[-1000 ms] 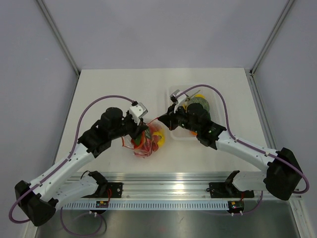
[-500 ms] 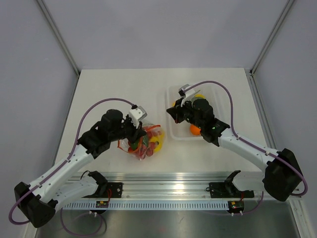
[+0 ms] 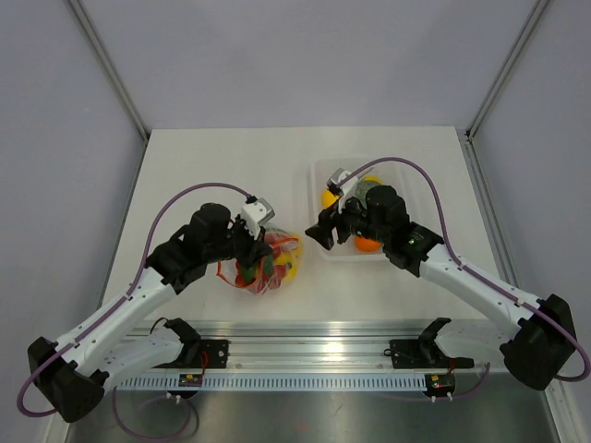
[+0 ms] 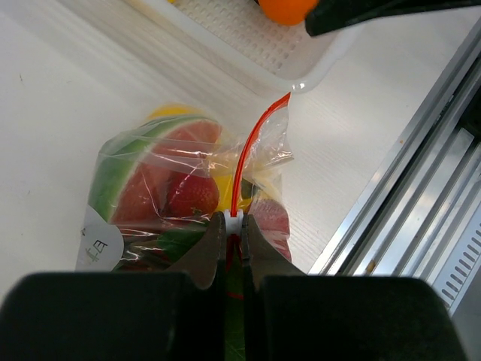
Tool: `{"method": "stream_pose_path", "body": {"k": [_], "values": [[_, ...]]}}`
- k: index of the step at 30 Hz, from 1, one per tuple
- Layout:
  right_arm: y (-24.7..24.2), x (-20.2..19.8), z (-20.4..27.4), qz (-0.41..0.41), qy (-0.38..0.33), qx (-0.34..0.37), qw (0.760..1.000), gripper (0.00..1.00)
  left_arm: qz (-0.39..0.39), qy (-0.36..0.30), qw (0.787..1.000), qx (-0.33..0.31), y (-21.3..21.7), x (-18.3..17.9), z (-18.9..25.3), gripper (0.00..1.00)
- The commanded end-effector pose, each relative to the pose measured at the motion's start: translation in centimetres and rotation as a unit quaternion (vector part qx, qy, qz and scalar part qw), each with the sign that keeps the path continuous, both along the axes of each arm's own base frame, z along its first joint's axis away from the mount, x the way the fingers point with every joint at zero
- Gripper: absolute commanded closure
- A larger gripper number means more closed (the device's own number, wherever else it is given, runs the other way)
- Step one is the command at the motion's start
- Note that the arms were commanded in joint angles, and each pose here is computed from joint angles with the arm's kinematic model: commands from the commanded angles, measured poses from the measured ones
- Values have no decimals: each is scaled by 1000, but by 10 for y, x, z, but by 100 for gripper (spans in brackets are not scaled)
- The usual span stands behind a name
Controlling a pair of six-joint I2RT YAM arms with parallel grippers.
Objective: Place the food in the zip-top bag and seal the zipper
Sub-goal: Zip the zipper food storage bag at the center of the board.
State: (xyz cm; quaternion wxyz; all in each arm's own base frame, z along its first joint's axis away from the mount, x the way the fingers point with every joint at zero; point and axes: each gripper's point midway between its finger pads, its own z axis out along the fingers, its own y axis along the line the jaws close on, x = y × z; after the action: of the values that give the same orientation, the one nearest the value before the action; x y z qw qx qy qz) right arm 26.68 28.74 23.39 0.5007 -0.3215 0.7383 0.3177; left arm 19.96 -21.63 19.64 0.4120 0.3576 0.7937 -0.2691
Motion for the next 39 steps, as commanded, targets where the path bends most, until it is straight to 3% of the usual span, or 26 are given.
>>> {"method": "stream_pose_path", "body": {"k": [1, 10, 15, 19, 25, 29, 33, 39], "values": [[10, -34, -5, 103, -30, -12, 994, 28, -12, -31, 999, -35, -8, 4, 32, 100], [59, -47, -21, 166, -42, -26, 985, 24, -18, -26, 999, -40, -11, 3, 33, 100], [82, -48, -21, 179, -45, -17, 983, 29, -20, -23, 999, -41, -12, 3, 33, 100], [89, -47, -13, 178, -47, 9, 983, 45, -19, -23, 999, -41, -12, 3, 33, 100], [92, -46, -1, 173, -55, 32, 983, 49, -23, -22, 999, -44, -14, 2, 34, 100], [97, -45, -2, 175, -43, 38, 983, 100, -24, -25, 998, -47, -15, 4, 36, 100], [92, -30, -2, 123, -40, 41, 991, 100, -25, -22, 998, -45, -15, 3, 35, 100], [51, 17, 20, -74, -70, 84, 991, 100, -22, -20, 999, -31, -10, 1, 31, 100]]}}
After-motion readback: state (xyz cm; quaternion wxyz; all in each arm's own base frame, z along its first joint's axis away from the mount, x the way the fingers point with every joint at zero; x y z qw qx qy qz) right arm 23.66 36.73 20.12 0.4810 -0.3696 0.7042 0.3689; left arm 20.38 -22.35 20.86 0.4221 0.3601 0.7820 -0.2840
